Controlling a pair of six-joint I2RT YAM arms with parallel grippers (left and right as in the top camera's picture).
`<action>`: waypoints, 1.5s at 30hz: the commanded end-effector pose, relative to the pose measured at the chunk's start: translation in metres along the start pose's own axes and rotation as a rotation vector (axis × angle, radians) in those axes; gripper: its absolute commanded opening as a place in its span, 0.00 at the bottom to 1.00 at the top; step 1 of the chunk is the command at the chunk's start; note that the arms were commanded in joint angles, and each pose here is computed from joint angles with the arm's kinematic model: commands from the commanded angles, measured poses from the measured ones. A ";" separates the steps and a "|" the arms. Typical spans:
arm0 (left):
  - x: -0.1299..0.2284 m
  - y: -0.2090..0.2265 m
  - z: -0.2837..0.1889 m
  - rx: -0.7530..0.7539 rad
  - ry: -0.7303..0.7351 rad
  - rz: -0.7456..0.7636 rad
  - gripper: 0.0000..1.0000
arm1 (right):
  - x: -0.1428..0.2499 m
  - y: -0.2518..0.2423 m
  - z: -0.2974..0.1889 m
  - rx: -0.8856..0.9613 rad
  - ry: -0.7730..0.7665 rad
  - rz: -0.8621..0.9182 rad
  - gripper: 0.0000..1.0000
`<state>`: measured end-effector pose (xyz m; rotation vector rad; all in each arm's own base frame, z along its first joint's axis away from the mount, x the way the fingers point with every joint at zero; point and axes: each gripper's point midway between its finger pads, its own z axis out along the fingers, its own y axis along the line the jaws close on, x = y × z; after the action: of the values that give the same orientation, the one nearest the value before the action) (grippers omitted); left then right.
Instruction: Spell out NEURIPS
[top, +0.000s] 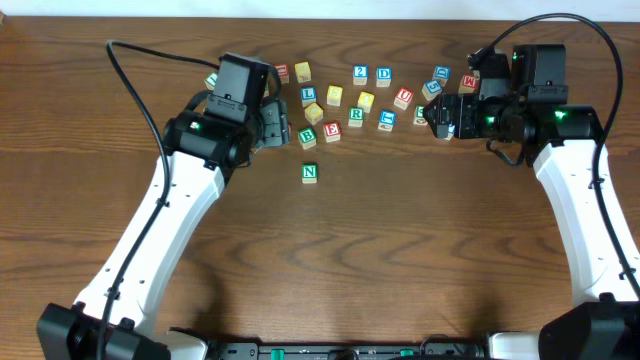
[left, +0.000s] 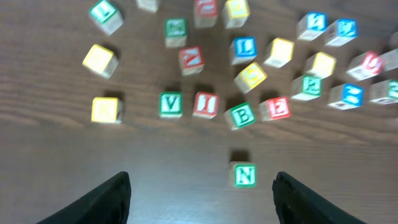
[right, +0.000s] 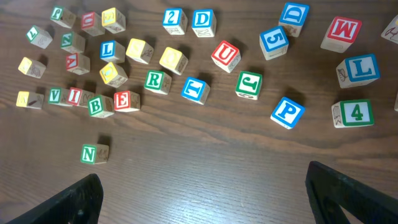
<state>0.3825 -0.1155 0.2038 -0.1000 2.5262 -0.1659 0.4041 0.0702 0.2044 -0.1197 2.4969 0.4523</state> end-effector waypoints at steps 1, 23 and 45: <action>-0.004 0.011 -0.006 -0.016 -0.005 -0.012 0.77 | -0.006 0.002 -0.004 -0.013 -0.016 -0.010 0.99; -0.014 0.028 -0.007 -0.094 -0.051 -0.026 1.00 | -0.053 0.029 -0.038 0.027 -0.069 0.058 0.90; -0.031 0.037 -0.003 -0.103 -0.087 -0.060 1.00 | -0.085 0.077 0.051 0.006 0.135 0.020 0.84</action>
<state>0.3976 -0.0767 0.2096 -0.2165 2.4721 -0.0640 0.4823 0.1389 0.2455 -0.0919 2.6278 0.4585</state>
